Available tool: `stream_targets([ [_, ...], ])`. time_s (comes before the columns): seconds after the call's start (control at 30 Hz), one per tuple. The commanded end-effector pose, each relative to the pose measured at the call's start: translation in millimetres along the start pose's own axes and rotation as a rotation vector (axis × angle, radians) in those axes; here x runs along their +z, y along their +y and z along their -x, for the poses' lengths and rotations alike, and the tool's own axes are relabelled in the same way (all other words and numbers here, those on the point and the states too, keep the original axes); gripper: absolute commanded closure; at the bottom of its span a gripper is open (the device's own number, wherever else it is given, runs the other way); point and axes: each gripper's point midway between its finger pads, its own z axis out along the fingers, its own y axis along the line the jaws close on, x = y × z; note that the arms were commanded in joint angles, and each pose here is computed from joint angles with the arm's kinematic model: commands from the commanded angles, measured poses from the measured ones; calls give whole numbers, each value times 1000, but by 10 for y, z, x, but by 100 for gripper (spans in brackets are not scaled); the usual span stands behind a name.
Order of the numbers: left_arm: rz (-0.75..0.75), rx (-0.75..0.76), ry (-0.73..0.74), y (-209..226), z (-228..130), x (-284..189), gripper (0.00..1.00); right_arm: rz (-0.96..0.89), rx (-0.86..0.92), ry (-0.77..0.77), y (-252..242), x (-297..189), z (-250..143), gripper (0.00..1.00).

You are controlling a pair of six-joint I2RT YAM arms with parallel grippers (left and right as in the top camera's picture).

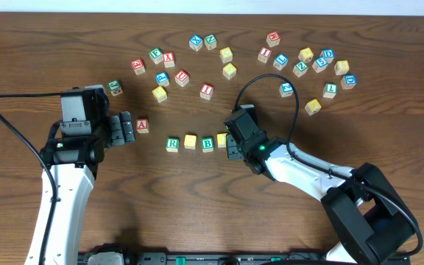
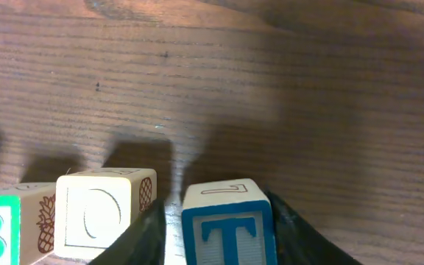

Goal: Spell out ROBOT
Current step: 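Lower the T block beside the last O and open the gripper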

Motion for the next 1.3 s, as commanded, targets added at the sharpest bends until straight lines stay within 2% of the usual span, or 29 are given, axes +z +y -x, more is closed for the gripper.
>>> stream_targets([
  [0.0,2,0,-26,8,108,-58,4,-15,5,8,-32,27,-39,60],
  [0.33,2,0,-26,8,108,-58,4,-15,6,8,-32,27,-39,59],
  [0.57,2,0,-26,8,108,-58,4,-14,6,6,-32,28,-34,54],
  [1.27,2,0,-26,8,108,-58,4,-20,32,-36,-117,42,114,55],
])
